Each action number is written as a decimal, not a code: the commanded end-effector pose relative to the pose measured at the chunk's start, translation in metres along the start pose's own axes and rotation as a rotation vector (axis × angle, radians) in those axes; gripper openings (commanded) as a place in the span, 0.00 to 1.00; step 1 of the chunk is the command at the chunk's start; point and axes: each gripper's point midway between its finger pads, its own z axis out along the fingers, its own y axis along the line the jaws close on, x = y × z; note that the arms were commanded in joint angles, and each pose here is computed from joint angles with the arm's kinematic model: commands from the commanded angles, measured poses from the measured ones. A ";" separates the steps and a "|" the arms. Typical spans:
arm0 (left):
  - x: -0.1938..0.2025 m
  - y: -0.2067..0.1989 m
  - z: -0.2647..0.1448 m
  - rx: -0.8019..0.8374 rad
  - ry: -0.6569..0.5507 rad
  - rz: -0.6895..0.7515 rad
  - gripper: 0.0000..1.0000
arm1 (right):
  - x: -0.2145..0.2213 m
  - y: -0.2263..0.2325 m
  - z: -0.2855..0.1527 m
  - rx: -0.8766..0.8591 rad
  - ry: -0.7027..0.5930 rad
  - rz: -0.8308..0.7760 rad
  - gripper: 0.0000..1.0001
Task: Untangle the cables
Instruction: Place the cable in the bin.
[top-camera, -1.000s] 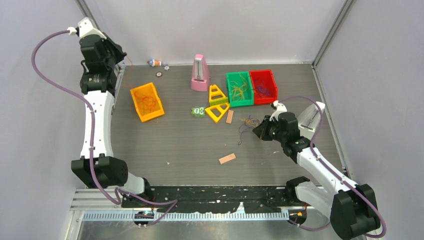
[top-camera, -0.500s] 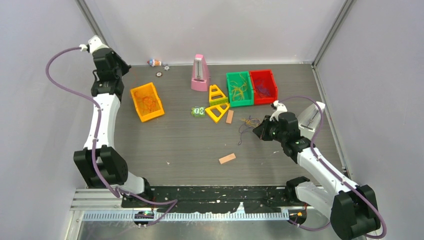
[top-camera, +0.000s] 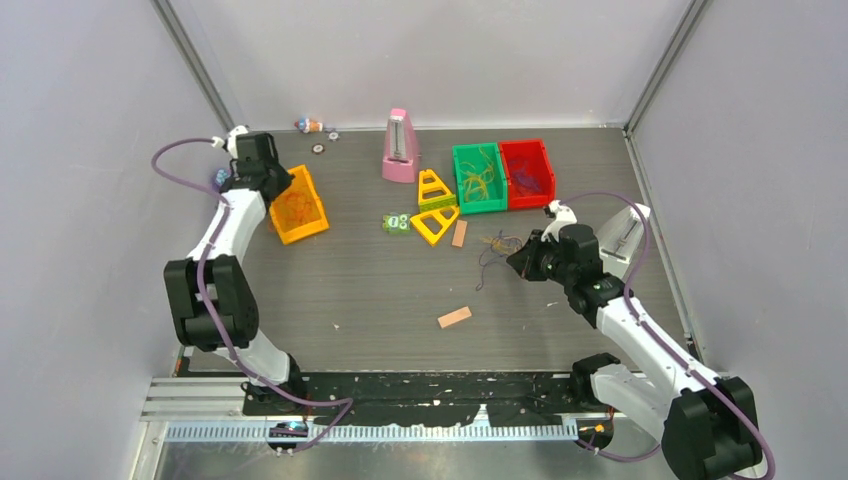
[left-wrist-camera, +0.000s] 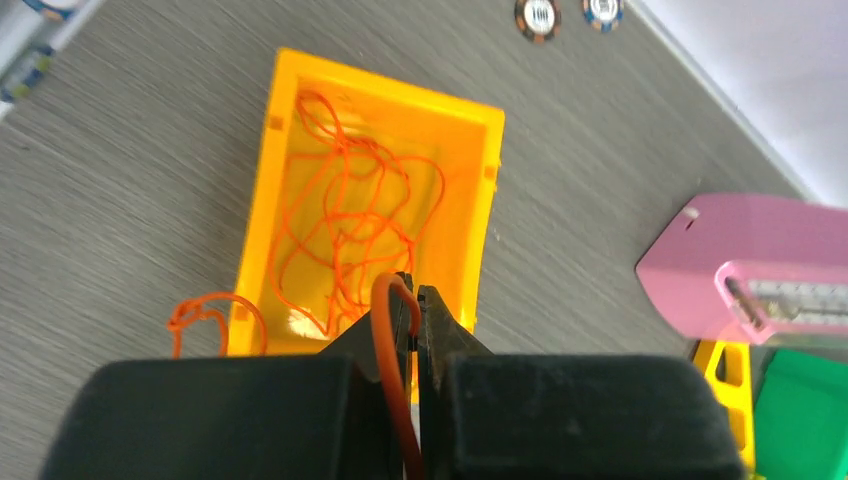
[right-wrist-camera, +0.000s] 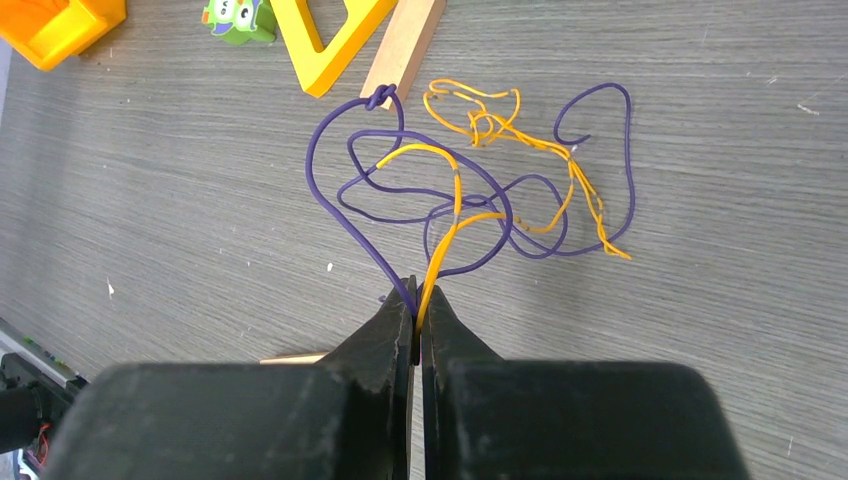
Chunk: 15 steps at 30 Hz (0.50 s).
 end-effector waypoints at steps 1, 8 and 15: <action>0.014 -0.011 0.007 0.014 -0.005 0.038 0.00 | -0.032 0.015 -0.008 -0.029 -0.085 -0.011 0.05; 0.032 -0.019 0.034 0.058 0.078 0.128 0.00 | -0.032 0.015 -0.011 -0.028 -0.090 -0.020 0.05; -0.017 -0.026 0.017 0.014 -0.011 0.221 0.00 | -0.034 0.016 -0.014 -0.028 -0.092 -0.028 0.05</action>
